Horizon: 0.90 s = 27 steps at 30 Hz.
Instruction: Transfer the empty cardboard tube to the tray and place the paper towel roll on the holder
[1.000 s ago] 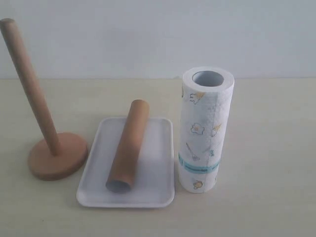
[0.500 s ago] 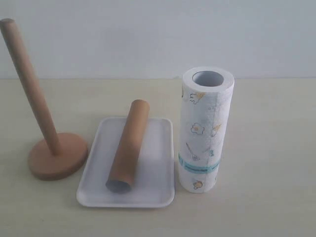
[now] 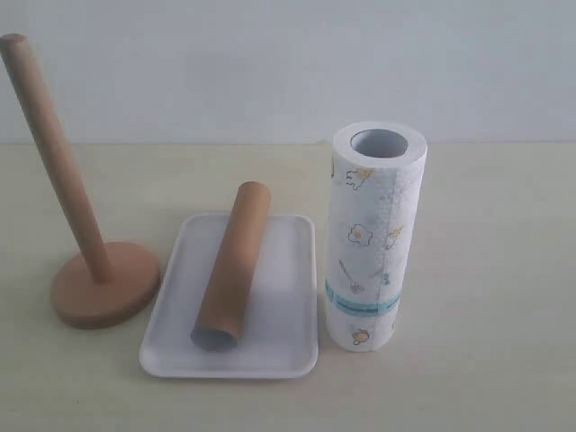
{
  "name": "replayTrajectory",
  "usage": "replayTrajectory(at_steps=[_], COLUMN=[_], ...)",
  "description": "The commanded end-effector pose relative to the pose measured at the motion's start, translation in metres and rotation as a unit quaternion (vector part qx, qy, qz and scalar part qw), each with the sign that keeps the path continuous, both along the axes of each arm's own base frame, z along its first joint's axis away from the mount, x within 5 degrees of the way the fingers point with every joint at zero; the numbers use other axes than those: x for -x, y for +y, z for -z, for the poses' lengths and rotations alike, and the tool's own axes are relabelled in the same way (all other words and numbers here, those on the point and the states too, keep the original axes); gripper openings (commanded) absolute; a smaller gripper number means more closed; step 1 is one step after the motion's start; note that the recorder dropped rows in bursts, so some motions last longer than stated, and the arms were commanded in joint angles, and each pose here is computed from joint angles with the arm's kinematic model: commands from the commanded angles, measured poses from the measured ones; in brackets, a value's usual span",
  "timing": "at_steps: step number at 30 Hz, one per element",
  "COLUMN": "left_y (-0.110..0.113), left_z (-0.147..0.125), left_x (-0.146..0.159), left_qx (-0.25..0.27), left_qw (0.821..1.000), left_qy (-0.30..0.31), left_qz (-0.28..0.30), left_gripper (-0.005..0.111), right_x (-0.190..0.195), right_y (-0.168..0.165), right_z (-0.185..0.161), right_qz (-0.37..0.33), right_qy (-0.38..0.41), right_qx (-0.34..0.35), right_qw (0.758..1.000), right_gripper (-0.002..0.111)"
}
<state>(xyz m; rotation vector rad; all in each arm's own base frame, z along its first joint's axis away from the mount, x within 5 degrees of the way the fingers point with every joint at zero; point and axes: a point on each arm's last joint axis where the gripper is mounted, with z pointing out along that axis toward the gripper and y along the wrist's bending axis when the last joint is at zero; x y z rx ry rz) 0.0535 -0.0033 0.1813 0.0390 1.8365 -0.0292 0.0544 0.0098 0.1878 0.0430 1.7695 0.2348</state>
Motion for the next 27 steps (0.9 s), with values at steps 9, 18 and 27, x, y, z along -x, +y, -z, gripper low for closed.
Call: replayTrajectory(at_steps=[9,18,27], left_y=[0.000,0.000,0.000], left_z=[0.000,0.000,0.000], left_x=[0.000,0.000,0.000], left_qx=[-0.001,-0.001,-0.001], left_qw=[1.000,1.000,1.000], left_qy=[-0.001,-0.001,-0.001], left_qz=[0.000,0.000,0.000], left_gripper=[0.004,0.004,0.004], right_x=[0.014,0.028,-0.069], right_y=[-0.020,-0.005,0.005], right_z=[-0.068,-0.149,-0.123], right_qz=[0.085,-0.010,0.006], right_qy=[-0.378,-0.476,-0.118], right_qx=[-0.127,-0.116,-0.118], right_qw=[0.913,0.871,0.986], right_gripper=[0.000,0.000,0.000])
